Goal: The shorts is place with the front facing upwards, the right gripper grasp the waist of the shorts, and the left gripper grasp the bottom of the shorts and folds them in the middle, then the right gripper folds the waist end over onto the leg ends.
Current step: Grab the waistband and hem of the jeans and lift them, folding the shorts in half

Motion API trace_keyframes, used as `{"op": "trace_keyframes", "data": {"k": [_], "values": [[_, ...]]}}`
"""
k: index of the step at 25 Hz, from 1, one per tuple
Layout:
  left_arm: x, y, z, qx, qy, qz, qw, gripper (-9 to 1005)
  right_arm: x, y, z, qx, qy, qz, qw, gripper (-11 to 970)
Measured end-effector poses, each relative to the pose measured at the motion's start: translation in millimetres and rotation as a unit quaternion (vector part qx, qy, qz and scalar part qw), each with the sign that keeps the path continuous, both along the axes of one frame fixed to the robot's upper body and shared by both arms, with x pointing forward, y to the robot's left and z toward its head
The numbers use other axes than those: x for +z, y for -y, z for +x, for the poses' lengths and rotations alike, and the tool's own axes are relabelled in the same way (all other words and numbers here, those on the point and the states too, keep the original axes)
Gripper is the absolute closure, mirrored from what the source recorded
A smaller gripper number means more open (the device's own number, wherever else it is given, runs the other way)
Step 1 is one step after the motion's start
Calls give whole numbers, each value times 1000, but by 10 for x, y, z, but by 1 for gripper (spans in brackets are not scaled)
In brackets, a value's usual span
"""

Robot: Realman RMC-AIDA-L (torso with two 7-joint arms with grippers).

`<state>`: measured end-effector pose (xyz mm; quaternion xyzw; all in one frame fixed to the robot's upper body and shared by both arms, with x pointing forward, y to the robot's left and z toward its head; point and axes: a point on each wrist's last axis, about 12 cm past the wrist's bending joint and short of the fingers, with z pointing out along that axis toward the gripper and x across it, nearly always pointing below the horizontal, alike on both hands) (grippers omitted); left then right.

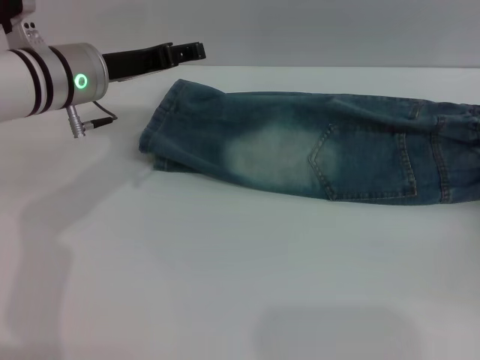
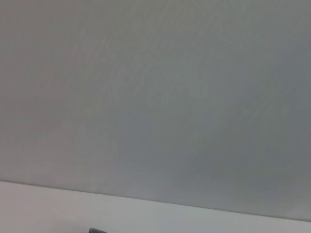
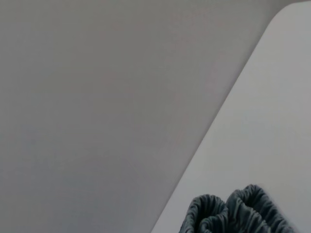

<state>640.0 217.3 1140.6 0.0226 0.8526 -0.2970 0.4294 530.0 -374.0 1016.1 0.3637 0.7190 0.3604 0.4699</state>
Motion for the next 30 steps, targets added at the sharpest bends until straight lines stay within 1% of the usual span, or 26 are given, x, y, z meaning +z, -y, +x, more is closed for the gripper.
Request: {"op": "trace_keyframes", "data": {"k": [5,13,18,23,30], "values": [[-1,3,-1,-1,0,0,1000,129,9,-32,48,6,-3,0,1000,326],[-4,9,-3,-1,0,0,1000,129,4,-26,69,5,-10,2,1000,327],[-3,22,-3,-2,0,-1,1000,129,-12,-7,45,-1,-18,18,1000,327],[-5,13,-5,0,-1,-3,1000,129,-19,32,18,-10,-20,20,1000,328],[-11,26,-5,0,-2,-8,1000,129,-23,79,11,-18,-25,11,999,665]]}}
